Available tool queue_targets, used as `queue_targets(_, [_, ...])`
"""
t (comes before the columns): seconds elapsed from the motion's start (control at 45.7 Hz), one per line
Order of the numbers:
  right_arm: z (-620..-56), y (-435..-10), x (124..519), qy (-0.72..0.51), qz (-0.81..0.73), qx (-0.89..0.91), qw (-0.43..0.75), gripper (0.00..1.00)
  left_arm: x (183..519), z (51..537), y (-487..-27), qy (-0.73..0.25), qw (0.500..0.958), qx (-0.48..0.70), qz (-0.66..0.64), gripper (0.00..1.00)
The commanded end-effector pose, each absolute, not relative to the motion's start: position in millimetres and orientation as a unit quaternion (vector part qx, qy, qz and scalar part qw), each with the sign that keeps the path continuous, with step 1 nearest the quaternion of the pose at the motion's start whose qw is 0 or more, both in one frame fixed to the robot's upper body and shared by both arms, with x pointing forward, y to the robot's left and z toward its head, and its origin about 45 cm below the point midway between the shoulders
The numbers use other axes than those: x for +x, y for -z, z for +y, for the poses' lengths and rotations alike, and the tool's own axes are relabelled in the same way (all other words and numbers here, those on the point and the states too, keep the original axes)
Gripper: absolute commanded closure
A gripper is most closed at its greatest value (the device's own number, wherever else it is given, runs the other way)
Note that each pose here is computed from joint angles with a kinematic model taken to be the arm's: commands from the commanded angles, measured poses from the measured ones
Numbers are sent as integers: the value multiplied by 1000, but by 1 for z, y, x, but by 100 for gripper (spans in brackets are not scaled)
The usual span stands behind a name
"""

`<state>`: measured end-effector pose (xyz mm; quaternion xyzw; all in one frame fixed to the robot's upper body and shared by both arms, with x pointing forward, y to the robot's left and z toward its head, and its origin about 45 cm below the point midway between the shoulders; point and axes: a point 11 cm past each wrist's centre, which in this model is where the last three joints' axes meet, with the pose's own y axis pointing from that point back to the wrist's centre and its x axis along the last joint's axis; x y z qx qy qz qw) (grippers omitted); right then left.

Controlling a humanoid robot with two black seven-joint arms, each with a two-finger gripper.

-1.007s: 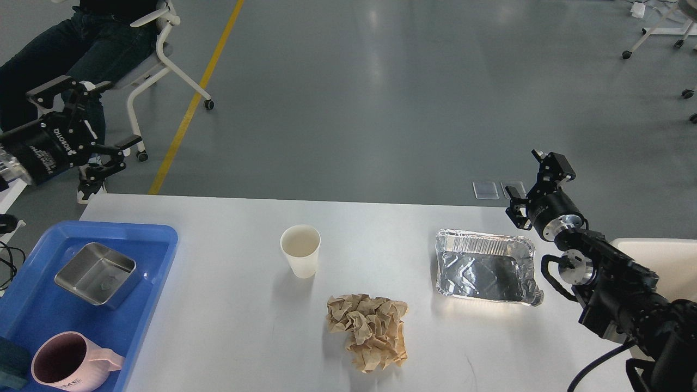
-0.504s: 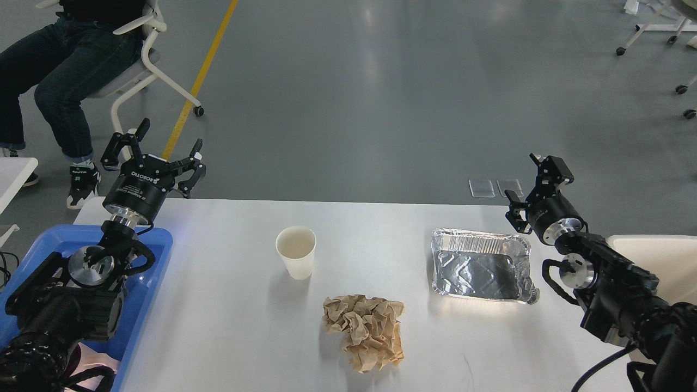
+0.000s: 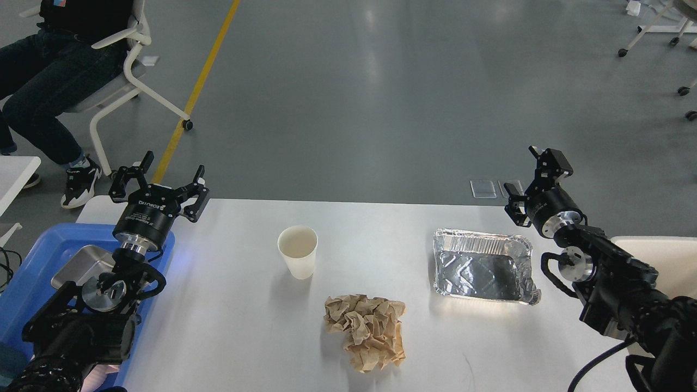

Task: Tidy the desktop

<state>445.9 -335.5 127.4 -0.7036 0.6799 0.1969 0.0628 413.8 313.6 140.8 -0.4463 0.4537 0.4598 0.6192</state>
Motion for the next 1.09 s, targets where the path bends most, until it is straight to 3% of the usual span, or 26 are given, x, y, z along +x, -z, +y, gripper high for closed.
queue_targets(0.0, [-326,-125,444,-176,657,-733,19,0,413,307,-140,-453,621,-449,456,2])
queue_targets(0.241, [-307,-133,429,-98,545,-827,-100,0,412,312,-141,-455,630,-439,451,2])
queue_targets(0.504, [-313,-187,386,57,411,-885,-210,0,412,306,-139,-451,630,-437,457,2])
queue_targets(1.073, [-449,-280,258,183,285,-820,-461,0,406,287,-127,-448,654,-389,470,2])
